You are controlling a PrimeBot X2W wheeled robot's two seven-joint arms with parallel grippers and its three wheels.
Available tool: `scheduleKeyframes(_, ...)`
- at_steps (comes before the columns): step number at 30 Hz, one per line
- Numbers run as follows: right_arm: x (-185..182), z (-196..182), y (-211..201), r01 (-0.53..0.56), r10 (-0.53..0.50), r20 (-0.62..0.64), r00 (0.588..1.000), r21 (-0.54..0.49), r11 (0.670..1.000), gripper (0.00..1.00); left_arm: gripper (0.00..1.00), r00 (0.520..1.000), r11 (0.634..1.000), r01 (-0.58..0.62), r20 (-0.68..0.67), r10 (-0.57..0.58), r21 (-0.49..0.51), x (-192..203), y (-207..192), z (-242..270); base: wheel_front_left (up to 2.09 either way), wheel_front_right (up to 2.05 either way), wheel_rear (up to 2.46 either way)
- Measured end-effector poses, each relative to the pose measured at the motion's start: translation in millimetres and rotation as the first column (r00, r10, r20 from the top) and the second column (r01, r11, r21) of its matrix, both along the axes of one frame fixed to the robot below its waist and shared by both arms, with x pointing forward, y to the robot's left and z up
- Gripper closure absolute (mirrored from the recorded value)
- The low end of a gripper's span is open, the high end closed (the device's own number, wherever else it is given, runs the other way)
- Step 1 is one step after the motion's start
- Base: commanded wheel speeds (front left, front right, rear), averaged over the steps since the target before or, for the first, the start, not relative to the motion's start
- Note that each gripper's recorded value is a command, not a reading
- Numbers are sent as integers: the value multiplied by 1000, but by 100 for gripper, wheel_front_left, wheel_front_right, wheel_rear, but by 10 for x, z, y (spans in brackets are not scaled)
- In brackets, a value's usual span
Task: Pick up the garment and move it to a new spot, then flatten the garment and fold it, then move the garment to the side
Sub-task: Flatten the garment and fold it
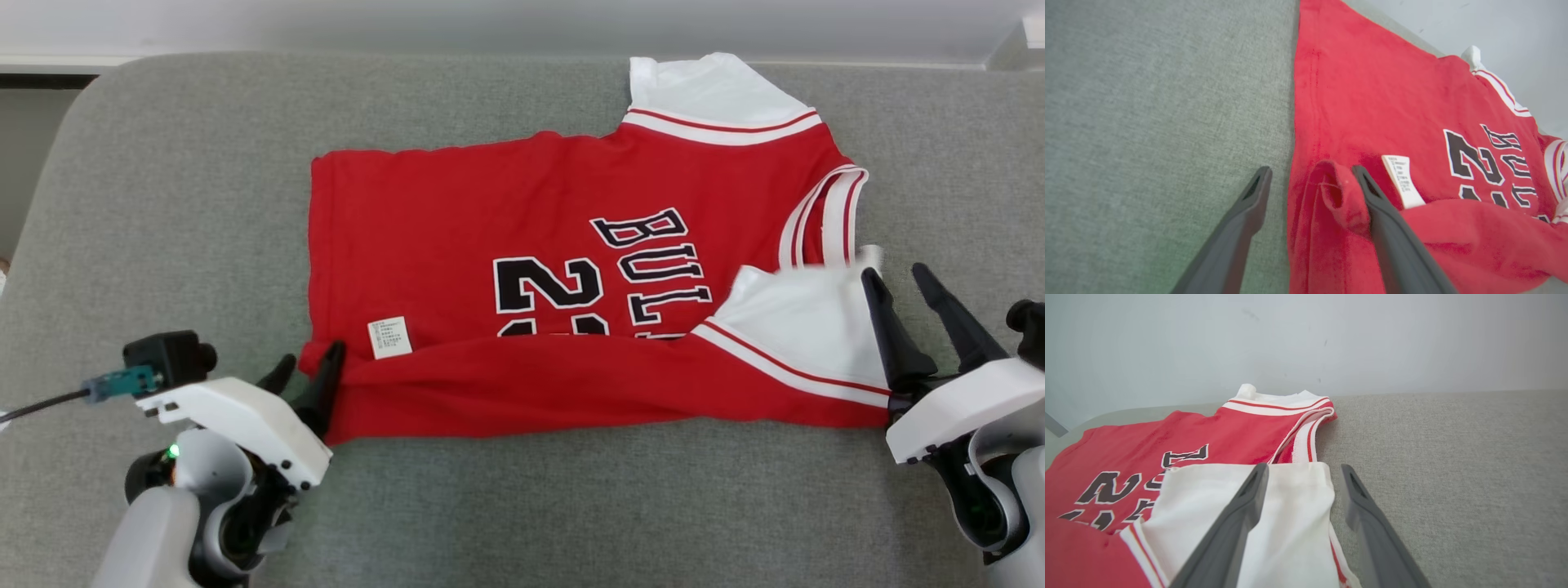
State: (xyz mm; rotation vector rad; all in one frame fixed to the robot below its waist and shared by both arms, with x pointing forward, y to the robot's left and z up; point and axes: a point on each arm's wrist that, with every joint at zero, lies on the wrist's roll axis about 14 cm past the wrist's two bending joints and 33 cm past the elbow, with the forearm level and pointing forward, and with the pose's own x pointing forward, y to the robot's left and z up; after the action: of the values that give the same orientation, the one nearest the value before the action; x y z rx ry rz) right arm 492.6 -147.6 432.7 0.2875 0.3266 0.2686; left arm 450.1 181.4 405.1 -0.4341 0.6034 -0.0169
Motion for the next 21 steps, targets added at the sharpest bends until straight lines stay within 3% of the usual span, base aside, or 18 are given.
scheduleKeyframes(5, 3, 276, -46, 25, -23, 194, 981, -8, 1000, 0, 0, 974, 994, -66, 224, 46, 82, 142, 75, 314, 0, 0, 0)
scheduleKeyframes(11, -144, 638, -225, 91, -57, 380, 923, -72, 993, 0, 0, 878, 960, -168, 477, 42, 225, 92, 58, 732, 0, 0, 0)
scheduleKeyframes(17, -471, 840, -290, 150, -111, 435, 894, -57, 987, 0, 0, 789, 927, -239, 615, 12, 289, -82, 23, 1067, 0, 0, 0)
scheduleKeyframes(21, -706, 867, -315, 173, -133, 423, 897, -58, 983, 0, 0, 772, 914, -246, 635, -18, 324, -245, -20, 1131, 0, 0, 0)
